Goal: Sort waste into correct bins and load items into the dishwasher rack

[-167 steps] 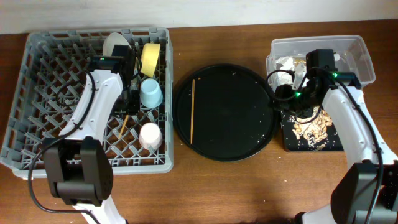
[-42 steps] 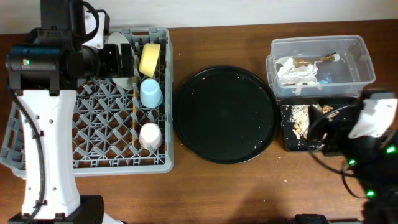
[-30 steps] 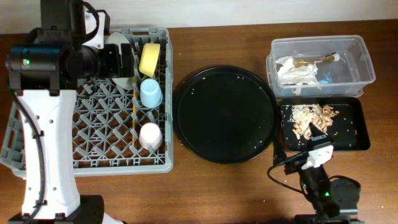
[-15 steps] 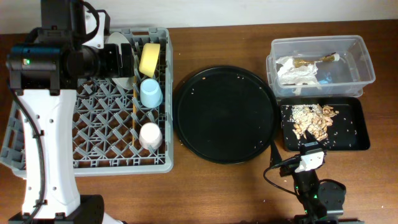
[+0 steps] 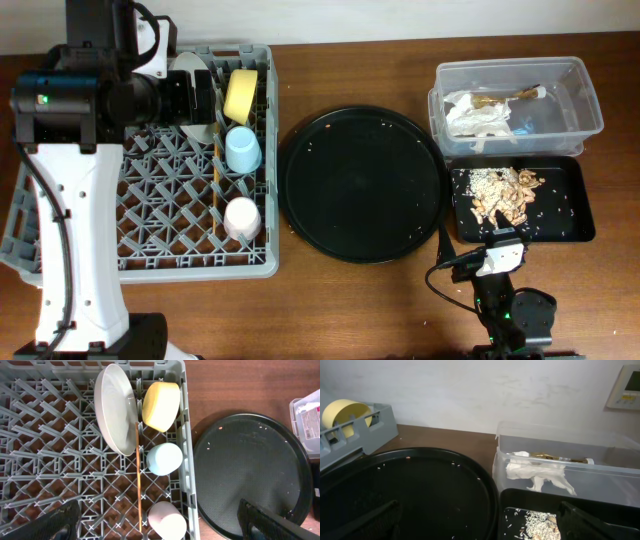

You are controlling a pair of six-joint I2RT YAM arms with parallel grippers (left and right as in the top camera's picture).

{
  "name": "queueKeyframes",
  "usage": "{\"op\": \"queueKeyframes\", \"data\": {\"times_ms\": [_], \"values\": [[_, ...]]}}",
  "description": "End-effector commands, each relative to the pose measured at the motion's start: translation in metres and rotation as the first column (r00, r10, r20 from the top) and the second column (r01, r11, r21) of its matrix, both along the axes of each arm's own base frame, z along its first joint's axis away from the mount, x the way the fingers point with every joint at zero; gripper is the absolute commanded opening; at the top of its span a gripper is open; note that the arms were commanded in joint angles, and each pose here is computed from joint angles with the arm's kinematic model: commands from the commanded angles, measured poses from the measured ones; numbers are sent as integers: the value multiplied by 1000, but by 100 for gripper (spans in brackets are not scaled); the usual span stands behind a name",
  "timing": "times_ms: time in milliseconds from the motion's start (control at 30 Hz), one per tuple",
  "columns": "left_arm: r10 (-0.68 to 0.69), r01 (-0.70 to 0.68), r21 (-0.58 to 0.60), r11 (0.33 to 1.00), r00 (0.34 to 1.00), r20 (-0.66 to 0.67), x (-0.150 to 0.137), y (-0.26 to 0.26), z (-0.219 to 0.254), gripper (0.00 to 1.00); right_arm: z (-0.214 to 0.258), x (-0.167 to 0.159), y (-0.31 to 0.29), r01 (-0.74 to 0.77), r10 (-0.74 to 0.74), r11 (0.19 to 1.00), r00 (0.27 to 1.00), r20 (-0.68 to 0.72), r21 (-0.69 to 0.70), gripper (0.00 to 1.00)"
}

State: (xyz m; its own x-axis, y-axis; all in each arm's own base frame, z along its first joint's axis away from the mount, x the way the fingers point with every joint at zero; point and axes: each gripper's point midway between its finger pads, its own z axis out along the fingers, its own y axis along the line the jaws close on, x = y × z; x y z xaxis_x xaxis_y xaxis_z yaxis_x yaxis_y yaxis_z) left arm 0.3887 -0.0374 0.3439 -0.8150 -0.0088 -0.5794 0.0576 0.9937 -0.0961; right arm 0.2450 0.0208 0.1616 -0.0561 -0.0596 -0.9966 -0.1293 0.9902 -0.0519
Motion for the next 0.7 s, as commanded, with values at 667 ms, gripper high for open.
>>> {"op": "queueKeyframes", "data": {"times_ms": [667], "values": [[-6, -23, 66, 998, 912, 411, -36, 23, 15, 99, -3, 0, -1, 10, -10, 1000, 1000, -1, -4, 98]]}}
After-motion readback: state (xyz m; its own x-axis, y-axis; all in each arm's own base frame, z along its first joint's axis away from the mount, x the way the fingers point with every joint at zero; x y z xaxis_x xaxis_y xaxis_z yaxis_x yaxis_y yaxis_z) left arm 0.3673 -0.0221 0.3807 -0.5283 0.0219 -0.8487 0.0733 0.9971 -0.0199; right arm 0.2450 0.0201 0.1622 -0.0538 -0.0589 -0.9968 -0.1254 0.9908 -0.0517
